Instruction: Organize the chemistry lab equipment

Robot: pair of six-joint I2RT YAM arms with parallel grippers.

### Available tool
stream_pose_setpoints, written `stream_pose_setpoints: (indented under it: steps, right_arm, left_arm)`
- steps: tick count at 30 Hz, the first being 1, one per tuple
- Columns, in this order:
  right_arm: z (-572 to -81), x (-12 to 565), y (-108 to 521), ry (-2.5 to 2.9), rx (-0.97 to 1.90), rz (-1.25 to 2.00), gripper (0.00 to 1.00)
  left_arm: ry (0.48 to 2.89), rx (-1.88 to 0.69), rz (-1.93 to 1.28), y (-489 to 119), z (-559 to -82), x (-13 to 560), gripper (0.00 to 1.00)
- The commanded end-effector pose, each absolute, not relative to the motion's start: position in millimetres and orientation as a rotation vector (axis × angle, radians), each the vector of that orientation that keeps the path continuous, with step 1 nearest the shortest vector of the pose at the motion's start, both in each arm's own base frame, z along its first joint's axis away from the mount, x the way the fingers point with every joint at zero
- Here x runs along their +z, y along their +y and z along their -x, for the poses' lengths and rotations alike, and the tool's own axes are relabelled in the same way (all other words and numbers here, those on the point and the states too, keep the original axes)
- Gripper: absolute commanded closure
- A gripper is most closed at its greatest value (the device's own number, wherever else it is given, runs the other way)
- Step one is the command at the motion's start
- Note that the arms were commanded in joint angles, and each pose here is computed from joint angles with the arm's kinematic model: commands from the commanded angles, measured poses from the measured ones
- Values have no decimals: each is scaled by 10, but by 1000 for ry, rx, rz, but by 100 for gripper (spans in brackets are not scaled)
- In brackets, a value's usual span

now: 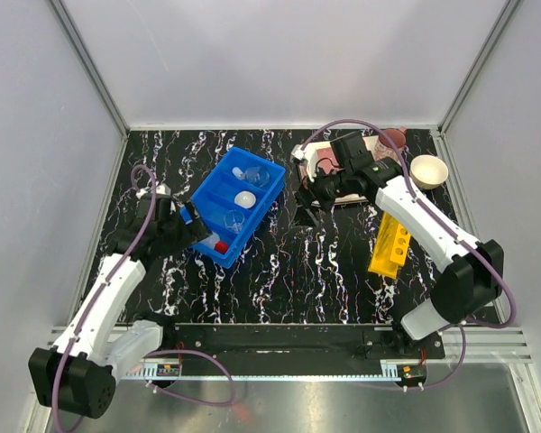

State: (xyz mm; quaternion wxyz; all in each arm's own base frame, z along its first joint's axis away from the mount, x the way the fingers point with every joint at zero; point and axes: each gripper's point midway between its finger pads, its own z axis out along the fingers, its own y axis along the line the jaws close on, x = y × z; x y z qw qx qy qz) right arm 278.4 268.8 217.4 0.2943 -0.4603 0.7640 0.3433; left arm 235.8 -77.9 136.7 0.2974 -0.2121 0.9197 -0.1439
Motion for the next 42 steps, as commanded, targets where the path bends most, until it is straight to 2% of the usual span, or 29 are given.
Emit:
stream_pose_setpoints:
  steps: [1, 11, 18, 24, 26, 32, 42]
  right_arm:
    - [-2840, 2264, 2617, 2042, 841, 1209, 0]
    - [-2801, 2286, 2294, 2003, 867, 1158, 0]
    - [-2806, 2282, 2140, 1975, 897, 1094, 0]
    - [-2811, 2163, 2086, 1980, 924, 1077, 0]
    - [-2791, 2153, 2091, 1975, 947, 1076, 0]
    - [-2728, 2148, 2099, 1944, 986, 1077, 0]
    - [-2666, 1986, 2096, 1956, 1046, 1078, 0]
  left_arm:
    - [2263, -665, 190, -1174, -2533, 1951, 1]
    - [2253, -900, -36, -1713, -3327, 2223, 1]
    - [2337, -948, -77, -1963, -4080, 1878, 8]
    - [2424, -874, -45, -2029, -4508, 1497, 12]
    - [2470, -853, -46, -2041, -4563, 1322, 12]
    - [2466, -800, -75, -2084, -4765, 1273, 14]
    - [2441, -816, -96, -2159, -4815, 1336, 20]
